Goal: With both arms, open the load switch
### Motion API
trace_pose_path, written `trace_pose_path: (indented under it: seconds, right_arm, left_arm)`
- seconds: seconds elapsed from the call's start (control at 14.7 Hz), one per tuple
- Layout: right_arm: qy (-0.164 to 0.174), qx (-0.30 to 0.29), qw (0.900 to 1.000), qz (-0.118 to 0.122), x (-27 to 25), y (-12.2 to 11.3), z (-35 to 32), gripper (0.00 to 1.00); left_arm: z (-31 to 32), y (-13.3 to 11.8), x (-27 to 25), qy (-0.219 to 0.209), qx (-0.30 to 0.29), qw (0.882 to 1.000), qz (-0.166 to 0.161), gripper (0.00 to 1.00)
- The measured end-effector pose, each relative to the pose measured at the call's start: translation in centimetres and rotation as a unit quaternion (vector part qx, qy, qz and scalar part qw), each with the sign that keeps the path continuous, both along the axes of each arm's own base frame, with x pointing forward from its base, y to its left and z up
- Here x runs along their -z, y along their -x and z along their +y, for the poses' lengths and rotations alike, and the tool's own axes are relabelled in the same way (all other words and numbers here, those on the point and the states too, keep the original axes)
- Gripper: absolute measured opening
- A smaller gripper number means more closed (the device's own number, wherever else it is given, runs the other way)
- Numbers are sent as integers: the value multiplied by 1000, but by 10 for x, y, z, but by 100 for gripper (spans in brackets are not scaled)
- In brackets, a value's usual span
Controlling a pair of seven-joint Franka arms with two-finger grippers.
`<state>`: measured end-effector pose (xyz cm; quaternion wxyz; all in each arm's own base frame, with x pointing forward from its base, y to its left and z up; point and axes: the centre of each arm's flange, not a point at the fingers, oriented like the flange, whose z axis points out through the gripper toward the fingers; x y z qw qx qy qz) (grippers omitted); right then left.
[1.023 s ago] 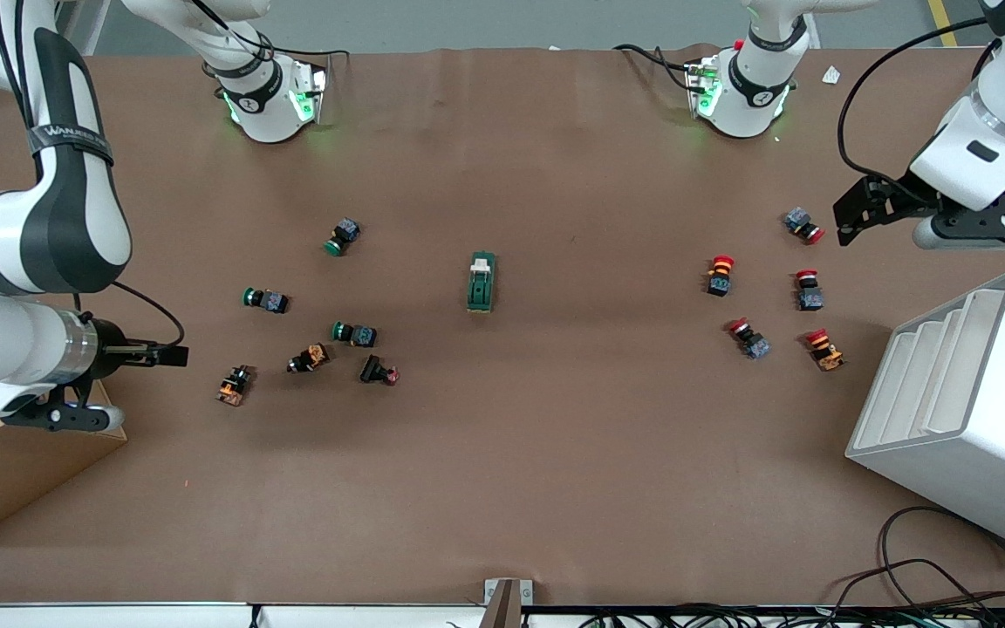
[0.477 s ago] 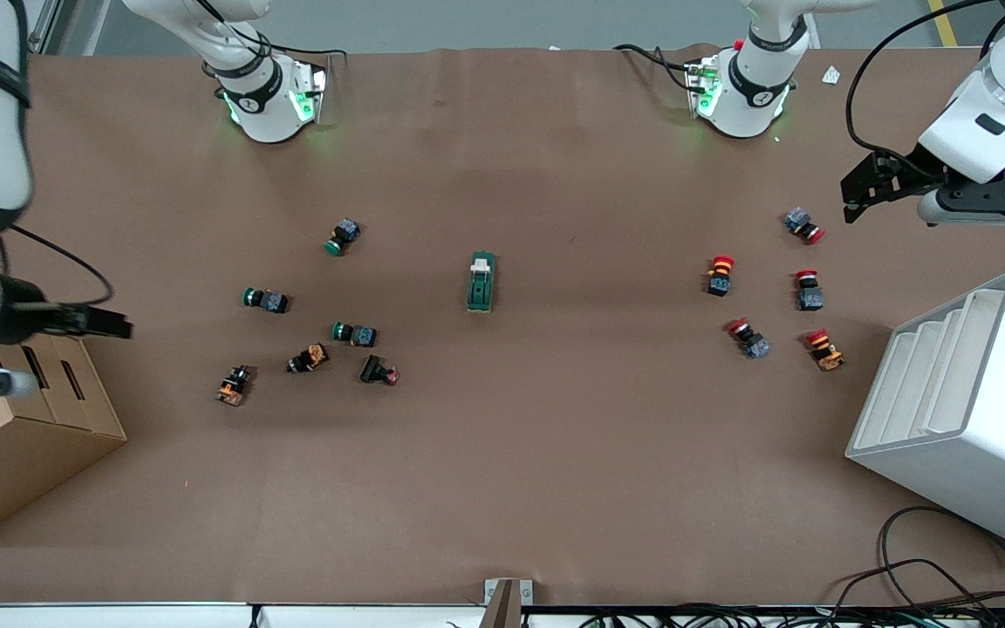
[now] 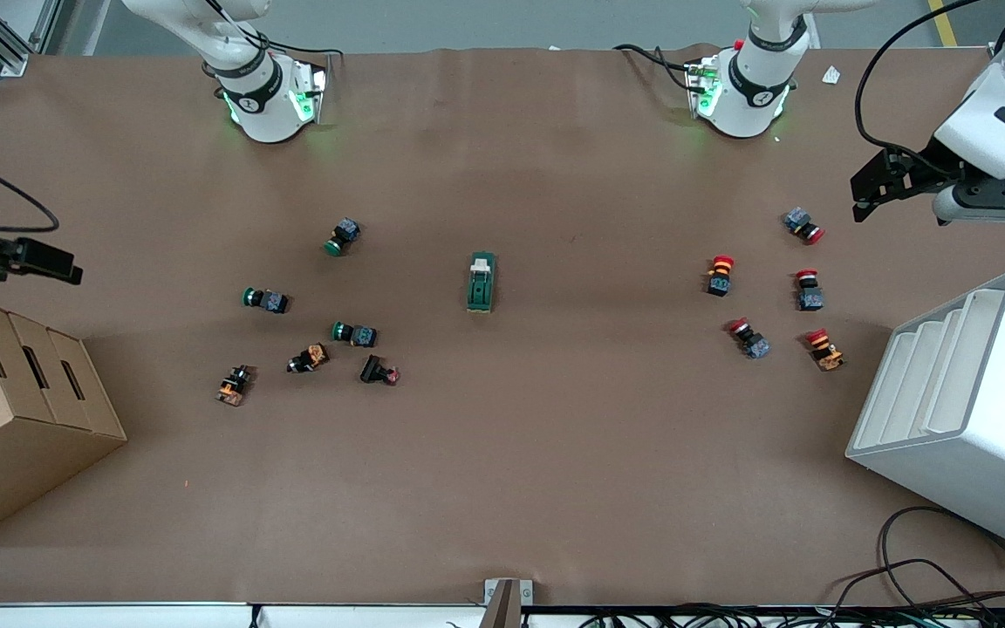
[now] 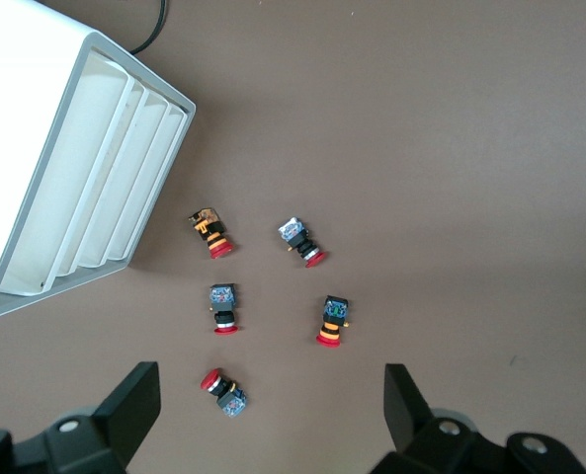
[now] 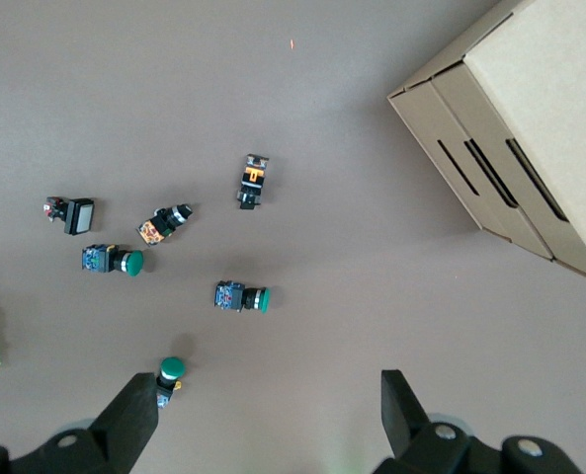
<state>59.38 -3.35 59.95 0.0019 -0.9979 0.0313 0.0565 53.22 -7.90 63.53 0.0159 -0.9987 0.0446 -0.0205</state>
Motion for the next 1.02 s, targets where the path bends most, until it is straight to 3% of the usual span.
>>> trace_pose_path:
  seconds: [0.27, 0.75, 1.02]
  right_arm:
    - [0, -5, 1000, -2, -5, 6, 8, 100]
    - [-3, -5, 1000, -24, -30, 58, 8, 100]
    - [-3, -5, 1000, -22, -27, 64, 8, 100]
  left_arm:
    - [-2, -8, 4, 11, 1, 1000, 9, 100]
    - [19, -10, 5, 35, -9, 999, 20, 100]
    - [26, -10, 4, 35, -4, 999, 20, 100]
